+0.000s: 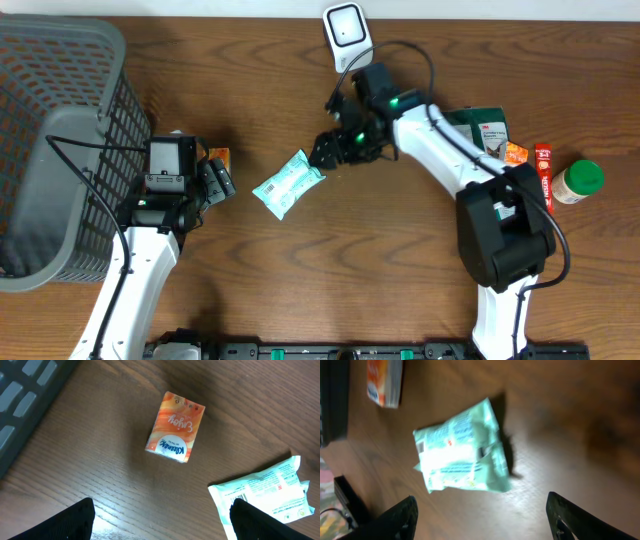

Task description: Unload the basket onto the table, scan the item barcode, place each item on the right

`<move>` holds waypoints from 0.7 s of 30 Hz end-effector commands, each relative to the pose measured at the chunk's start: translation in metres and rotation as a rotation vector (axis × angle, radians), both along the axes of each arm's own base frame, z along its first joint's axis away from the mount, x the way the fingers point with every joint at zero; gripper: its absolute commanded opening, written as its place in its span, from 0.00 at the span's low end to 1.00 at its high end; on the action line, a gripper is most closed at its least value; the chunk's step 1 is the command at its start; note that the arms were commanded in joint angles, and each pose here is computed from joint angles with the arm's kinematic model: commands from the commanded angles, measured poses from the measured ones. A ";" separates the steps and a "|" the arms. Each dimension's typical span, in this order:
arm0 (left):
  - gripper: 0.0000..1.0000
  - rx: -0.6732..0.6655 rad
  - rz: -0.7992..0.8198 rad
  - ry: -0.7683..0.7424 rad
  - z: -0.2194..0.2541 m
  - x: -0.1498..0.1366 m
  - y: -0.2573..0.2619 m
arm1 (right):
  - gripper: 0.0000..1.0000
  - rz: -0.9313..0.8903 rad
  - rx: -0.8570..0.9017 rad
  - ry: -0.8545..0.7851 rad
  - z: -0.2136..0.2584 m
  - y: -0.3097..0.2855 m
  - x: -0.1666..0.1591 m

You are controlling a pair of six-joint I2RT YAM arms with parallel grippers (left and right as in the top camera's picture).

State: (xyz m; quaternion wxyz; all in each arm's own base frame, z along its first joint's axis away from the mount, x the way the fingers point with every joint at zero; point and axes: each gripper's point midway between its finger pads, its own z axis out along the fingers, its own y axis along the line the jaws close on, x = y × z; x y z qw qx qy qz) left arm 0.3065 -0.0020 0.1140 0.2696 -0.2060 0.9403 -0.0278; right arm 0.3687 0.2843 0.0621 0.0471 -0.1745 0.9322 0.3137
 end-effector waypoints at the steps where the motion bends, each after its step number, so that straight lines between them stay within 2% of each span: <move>1: 0.88 -0.006 0.005 -0.045 0.012 0.010 -0.001 | 0.77 -0.016 -0.026 0.058 -0.001 0.004 -0.017; 3: 0.87 -0.060 -0.030 -0.035 0.010 0.009 -0.012 | 0.78 -0.012 -0.044 0.089 -0.003 0.000 -0.024; 4: 0.78 -0.111 -0.095 -0.032 0.010 0.008 -0.025 | 0.78 -0.002 -0.052 0.099 -0.004 -0.002 -0.027; 5: 0.38 -0.183 -0.244 -0.027 0.011 0.005 -0.050 | 0.78 0.014 -0.064 0.111 -0.006 -0.006 -0.032; 6: 0.25 -0.214 -0.302 -0.021 0.010 0.003 -0.061 | 0.78 0.018 -0.069 0.119 -0.006 -0.009 -0.034; 8: 0.11 -0.210 -0.326 0.013 0.001 0.001 -0.069 | 0.78 0.019 -0.077 0.131 -0.007 -0.014 -0.035; 9: 0.08 -0.193 -0.330 0.032 -0.006 0.002 -0.070 | 0.78 0.012 -0.077 0.133 -0.007 -0.016 -0.034; 15: 0.07 -0.129 -0.489 0.109 -0.050 0.011 -0.096 | 0.78 -0.005 -0.080 0.141 -0.009 -0.023 -0.031; 21: 0.07 -0.112 -0.497 0.123 -0.086 0.031 -0.103 | 0.77 -0.016 -0.057 0.093 -0.022 -0.024 -0.023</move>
